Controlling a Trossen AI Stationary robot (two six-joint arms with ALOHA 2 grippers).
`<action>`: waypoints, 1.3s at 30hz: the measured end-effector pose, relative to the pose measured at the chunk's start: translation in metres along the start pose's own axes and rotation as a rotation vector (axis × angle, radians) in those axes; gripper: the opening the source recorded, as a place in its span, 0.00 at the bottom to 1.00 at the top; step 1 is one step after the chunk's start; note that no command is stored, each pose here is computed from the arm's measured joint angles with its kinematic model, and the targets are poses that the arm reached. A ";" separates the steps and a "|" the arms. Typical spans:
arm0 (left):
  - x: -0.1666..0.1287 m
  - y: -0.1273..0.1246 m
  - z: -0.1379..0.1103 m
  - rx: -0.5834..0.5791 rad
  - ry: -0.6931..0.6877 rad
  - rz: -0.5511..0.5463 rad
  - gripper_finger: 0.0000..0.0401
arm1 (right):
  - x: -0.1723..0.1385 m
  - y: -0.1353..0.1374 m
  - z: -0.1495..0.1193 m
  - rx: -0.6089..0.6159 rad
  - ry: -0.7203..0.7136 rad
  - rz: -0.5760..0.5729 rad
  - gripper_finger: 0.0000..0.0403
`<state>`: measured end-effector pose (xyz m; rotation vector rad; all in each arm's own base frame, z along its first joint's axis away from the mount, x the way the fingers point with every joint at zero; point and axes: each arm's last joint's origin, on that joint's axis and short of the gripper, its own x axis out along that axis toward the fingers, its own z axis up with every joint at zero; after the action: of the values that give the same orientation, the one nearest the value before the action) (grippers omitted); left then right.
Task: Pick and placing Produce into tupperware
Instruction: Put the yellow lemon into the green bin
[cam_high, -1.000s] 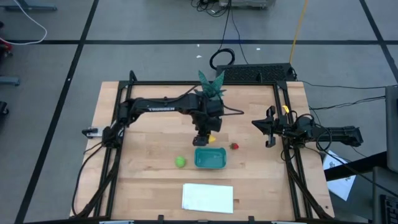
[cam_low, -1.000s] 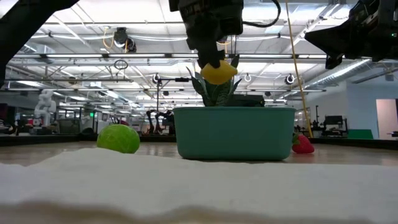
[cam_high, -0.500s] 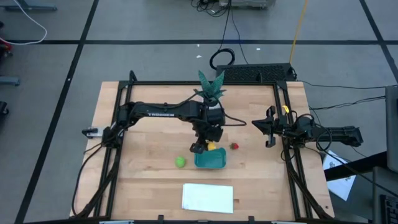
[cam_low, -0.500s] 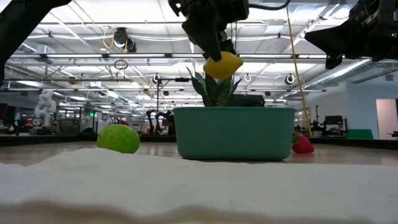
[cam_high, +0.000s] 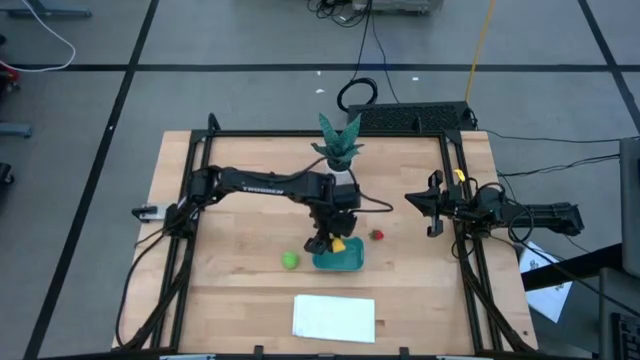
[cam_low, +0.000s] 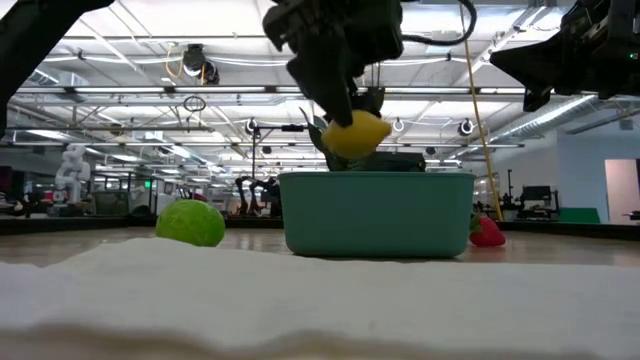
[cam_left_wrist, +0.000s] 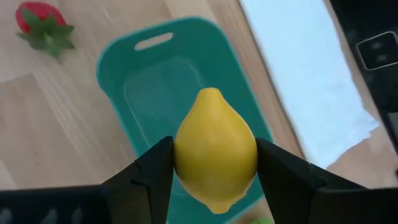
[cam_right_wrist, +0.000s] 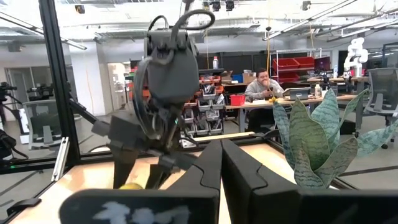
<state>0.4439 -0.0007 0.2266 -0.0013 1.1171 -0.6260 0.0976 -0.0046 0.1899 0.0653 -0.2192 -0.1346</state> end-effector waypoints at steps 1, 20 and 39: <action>0.004 0.001 -0.002 0.002 -0.004 0.001 0.49 | 0.000 0.000 0.000 0.000 0.000 0.000 0.00; 0.026 0.003 -0.001 -0.081 -0.085 0.047 0.49 | 0.000 0.000 0.000 -0.011 0.000 0.000 0.00; 0.046 -0.006 -0.017 -0.046 0.013 0.064 0.49 | 0.000 0.000 0.000 -0.011 0.000 0.000 0.00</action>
<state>0.4404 -0.0219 0.1821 -0.0009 1.1396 -0.5442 0.0976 -0.0046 0.1898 0.0543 -0.2181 -0.1354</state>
